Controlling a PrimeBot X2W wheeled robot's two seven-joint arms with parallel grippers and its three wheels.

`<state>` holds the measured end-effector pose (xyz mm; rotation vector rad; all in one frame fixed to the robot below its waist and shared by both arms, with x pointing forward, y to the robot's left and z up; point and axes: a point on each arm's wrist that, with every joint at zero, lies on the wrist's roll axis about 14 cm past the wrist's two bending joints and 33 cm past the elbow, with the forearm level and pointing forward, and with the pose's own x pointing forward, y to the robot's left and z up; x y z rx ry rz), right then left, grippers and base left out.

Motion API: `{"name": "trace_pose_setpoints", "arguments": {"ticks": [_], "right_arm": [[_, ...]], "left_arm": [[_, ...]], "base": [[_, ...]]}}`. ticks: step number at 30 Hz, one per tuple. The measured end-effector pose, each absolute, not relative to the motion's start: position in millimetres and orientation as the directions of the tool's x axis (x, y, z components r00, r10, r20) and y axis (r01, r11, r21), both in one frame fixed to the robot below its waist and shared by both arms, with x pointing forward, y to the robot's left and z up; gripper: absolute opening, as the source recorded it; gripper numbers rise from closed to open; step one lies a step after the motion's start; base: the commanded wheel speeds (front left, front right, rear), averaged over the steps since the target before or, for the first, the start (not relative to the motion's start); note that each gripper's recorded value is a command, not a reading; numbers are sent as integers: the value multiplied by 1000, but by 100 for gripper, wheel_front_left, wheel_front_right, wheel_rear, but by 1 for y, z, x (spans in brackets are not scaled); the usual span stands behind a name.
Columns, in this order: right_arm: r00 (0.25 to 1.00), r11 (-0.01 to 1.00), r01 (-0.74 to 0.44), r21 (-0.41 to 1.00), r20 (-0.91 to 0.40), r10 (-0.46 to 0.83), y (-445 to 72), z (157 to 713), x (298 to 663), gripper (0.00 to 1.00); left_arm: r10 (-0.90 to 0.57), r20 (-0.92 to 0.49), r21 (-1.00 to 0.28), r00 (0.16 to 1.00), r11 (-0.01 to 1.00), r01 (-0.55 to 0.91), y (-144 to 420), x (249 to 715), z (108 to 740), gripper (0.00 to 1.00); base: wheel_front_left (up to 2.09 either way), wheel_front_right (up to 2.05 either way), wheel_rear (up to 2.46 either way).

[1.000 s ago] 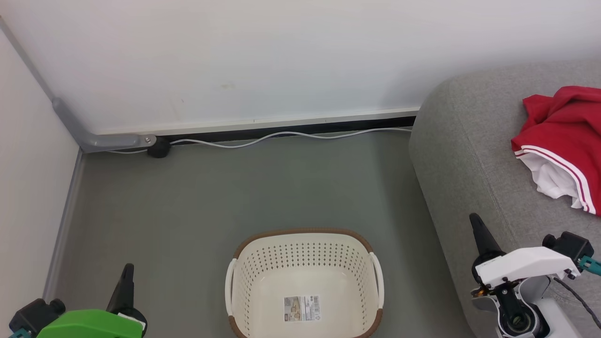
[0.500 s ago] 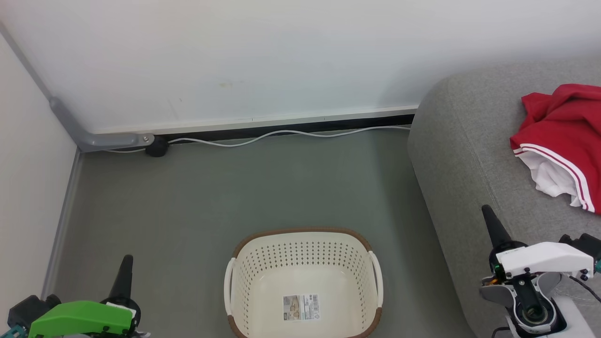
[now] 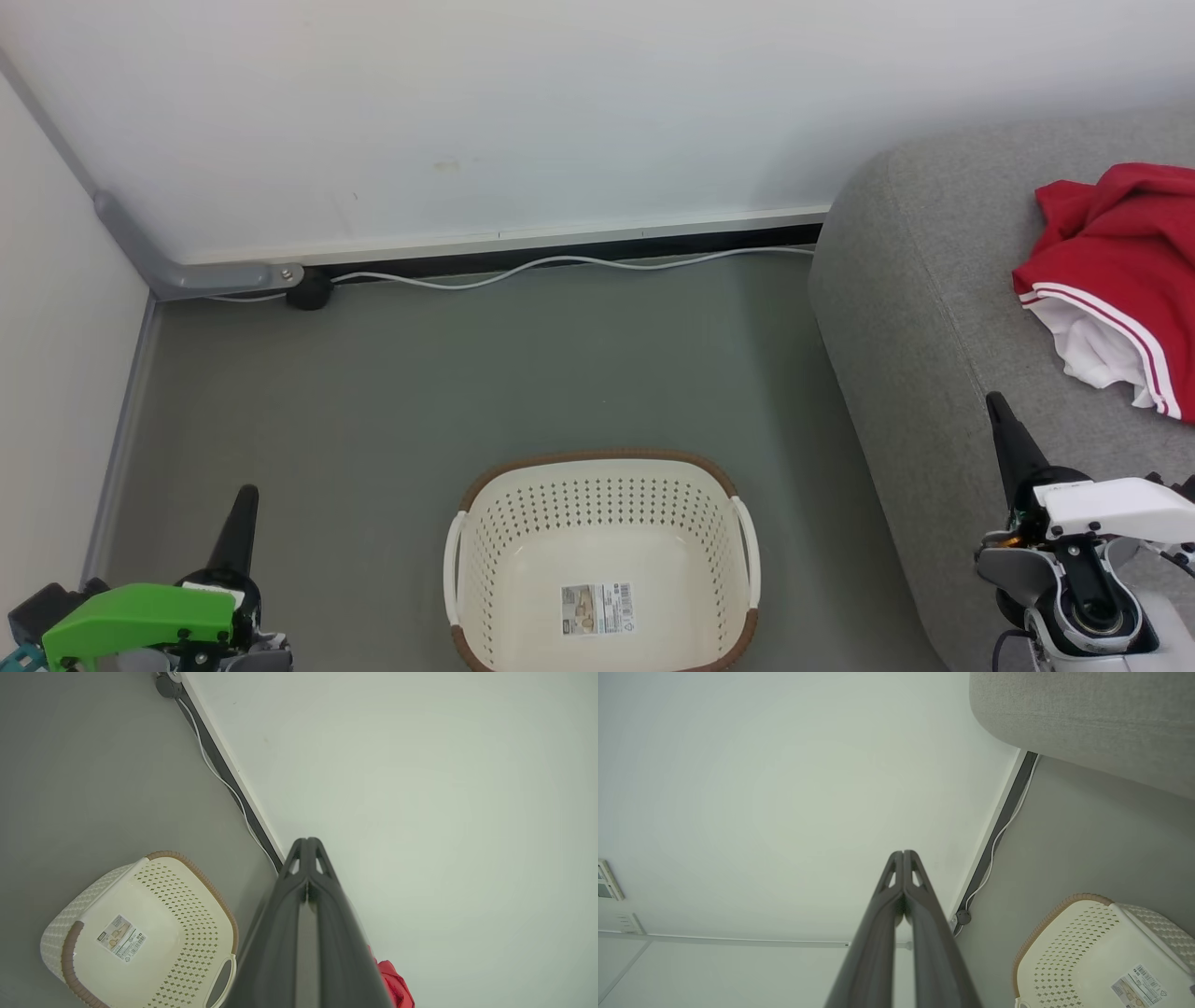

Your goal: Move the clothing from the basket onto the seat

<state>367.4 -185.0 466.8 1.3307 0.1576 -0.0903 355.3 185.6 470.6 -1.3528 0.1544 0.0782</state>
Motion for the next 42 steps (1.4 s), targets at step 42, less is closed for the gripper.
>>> {"name": "trace_pose_setpoints", "arguments": {"ticks": [42], "right_arm": [[994,-7,105,994,-105,-31,-206,479,371,0]], "left_arm": [[-25,-103,-995,994,-1,-103,187,370,479,0]], "base": [[0,0,0]]}}
